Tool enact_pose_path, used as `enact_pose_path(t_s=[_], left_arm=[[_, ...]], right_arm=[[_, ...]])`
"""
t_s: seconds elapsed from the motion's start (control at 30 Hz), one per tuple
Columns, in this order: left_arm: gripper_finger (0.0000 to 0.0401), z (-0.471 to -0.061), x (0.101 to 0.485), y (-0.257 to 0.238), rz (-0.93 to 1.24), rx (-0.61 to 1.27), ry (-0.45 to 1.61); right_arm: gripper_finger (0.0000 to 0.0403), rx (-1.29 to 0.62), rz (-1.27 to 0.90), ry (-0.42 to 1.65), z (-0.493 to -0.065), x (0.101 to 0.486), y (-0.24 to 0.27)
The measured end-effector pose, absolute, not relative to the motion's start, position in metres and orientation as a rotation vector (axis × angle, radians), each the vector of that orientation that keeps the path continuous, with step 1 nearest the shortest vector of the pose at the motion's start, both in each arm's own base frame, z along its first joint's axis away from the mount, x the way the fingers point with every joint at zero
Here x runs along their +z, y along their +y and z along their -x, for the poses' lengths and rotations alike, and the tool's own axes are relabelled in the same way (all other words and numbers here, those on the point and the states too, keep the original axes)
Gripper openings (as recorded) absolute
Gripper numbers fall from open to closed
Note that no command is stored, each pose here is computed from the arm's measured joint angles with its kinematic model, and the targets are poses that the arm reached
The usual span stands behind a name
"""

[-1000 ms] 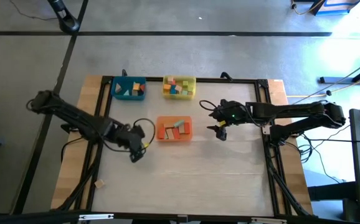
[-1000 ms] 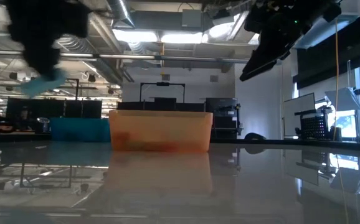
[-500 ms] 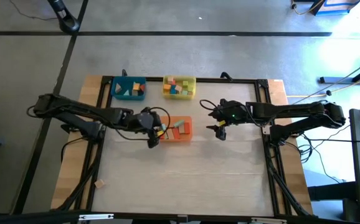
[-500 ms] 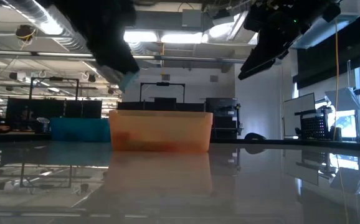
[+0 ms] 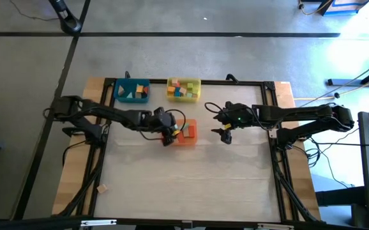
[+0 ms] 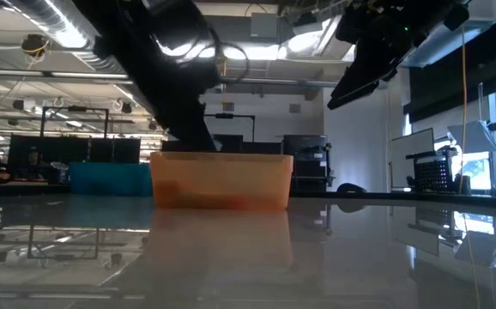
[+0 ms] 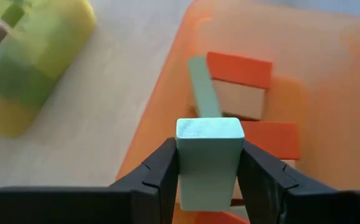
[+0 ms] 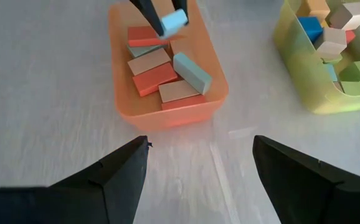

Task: Sort blocks by size
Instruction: Put the light blue rectangle block into the orange bin

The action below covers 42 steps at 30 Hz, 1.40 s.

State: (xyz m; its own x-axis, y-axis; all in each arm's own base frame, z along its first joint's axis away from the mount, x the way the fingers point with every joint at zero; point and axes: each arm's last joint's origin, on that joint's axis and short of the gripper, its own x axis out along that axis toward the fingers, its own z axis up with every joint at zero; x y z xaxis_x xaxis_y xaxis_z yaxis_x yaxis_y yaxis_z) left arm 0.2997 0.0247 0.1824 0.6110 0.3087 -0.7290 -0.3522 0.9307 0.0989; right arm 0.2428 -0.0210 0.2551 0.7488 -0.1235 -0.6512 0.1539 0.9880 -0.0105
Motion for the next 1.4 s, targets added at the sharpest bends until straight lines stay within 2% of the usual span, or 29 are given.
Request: enact_pose_path(t_s=[0.13, 0.37, 0.5, 0.8, 0.9, 1.17, 1.4], left_arm=[[0.0136, -0.303, 0.177, 0.030, 0.076, 0.404, 0.827], [0.0201, -0.303, 0.178, 0.036, 0.116, 0.422, 0.806], [0.0222, -0.301, 0.185, 0.036, 0.108, 0.416, 0.796], [0.0219, -0.280, 0.234, 0.011, 0.047, 0.321, 0.752], [0.0216, -0.266, 0.242, -0.006, 0.012, 0.263, 0.794], [0.0216, -0.236, 0.234, -0.053, 0.011, 0.165, 0.997], [0.0216, -0.223, 0.221, -0.077, 0.035, 0.127, 1.038]], right_arm=[[0.0289, -0.151, -0.044, 0.707, -0.243, 0.255, -0.021], [0.0289, -0.151, -0.044, 0.698, -0.243, 0.256, -0.021], [0.0289, -0.151, -0.044, 0.699, -0.243, 0.256, -0.021], [0.0289, -0.151, -0.044, 0.702, -0.243, 0.255, -0.021], [0.0289, -0.151, -0.044, 0.704, -0.243, 0.255, -0.021], [0.0289, -0.151, -0.044, 0.704, -0.243, 0.255, -0.021], [0.0289, -0.150, -0.044, 0.703, -0.243, 0.255, -0.021]])
